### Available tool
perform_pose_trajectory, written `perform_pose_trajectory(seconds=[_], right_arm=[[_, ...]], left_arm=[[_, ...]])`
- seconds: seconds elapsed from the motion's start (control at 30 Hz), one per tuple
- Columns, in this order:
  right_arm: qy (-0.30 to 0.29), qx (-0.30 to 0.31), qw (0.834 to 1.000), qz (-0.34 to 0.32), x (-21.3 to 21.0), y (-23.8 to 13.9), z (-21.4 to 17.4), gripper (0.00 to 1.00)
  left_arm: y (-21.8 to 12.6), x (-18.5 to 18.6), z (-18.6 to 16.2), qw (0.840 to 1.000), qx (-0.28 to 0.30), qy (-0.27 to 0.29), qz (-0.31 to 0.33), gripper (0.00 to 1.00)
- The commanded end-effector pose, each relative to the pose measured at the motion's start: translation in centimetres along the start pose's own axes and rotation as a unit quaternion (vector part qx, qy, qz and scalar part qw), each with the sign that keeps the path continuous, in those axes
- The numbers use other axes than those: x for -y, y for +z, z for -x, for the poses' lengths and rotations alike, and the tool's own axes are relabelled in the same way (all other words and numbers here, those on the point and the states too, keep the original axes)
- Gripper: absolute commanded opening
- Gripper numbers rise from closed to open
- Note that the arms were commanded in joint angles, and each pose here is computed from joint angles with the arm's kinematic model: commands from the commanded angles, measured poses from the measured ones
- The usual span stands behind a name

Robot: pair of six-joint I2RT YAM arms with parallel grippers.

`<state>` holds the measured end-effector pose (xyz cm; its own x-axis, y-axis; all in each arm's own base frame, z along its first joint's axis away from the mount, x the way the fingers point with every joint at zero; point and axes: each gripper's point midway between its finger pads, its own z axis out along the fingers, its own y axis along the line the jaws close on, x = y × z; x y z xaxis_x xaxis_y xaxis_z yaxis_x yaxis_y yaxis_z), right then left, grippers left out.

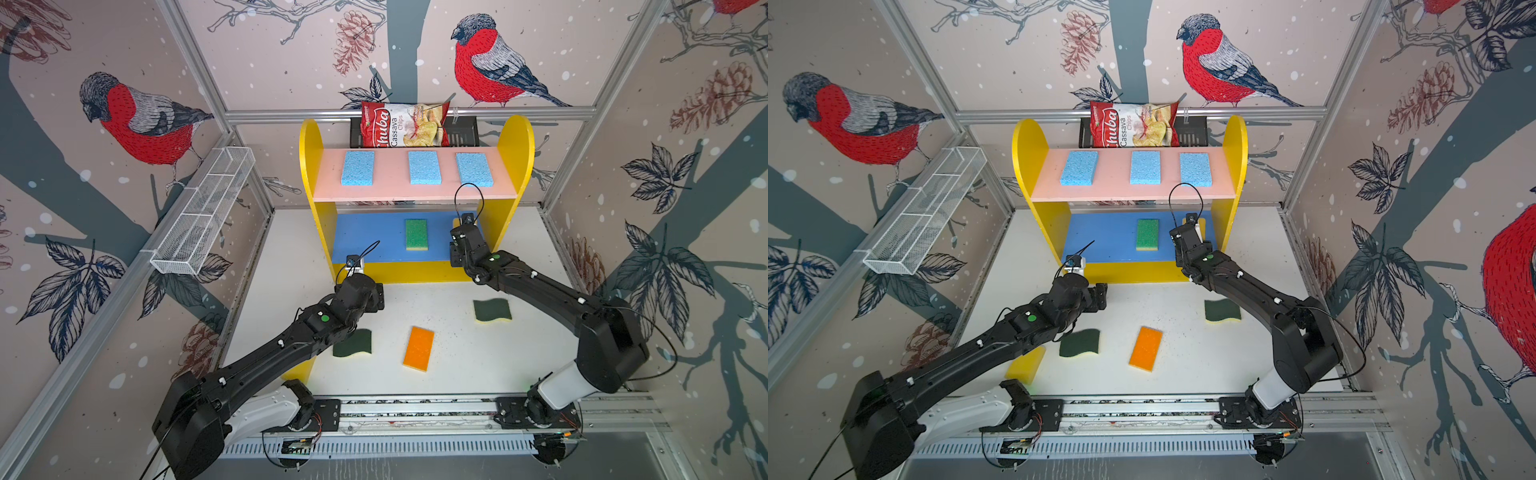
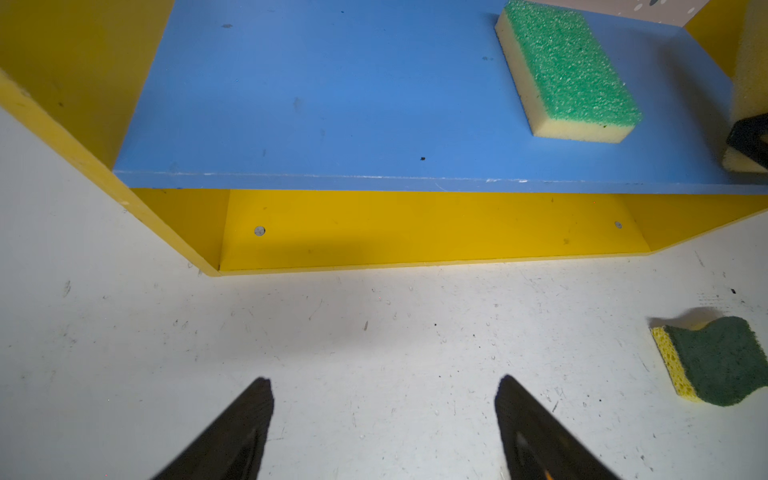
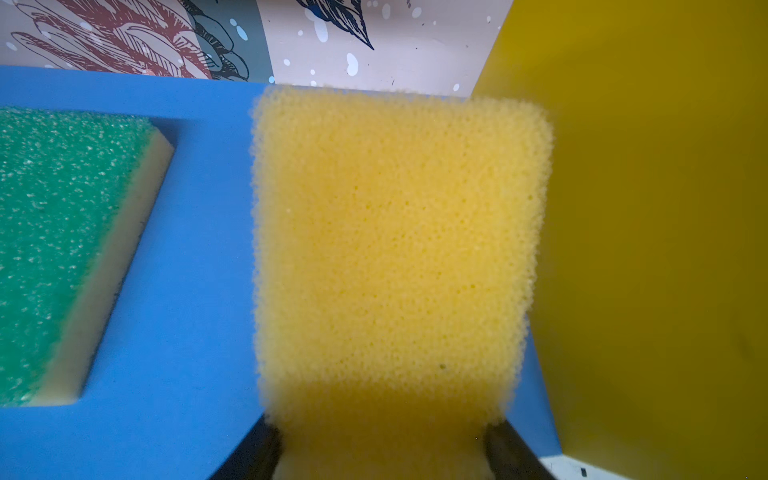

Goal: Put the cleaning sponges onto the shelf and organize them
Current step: 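Lower the yellow sponge onto the blue shelf beside the green sponge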

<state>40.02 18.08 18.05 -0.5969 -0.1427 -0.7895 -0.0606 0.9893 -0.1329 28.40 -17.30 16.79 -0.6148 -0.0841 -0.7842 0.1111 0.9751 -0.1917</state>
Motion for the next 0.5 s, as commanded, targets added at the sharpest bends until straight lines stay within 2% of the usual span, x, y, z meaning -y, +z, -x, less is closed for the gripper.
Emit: perform_pose_trajectory(seconds=[0.0, 0.47], right_arm=[[0.007, 0.013, 1.000, 0.008, -0.3, 0.2, 0.7, 0.59], [-0.005, -0.003, 1.000, -0.019, 0.3, 2.0, -0.3, 0.62]], left_arm=[[0.1, 0.5, 0.7, 1.000, 0.013, -0.007, -0.010, 0.85], [1.3, 1.0, 0.5, 1.000, 0.000, -0.006, -0.003, 0.85]])
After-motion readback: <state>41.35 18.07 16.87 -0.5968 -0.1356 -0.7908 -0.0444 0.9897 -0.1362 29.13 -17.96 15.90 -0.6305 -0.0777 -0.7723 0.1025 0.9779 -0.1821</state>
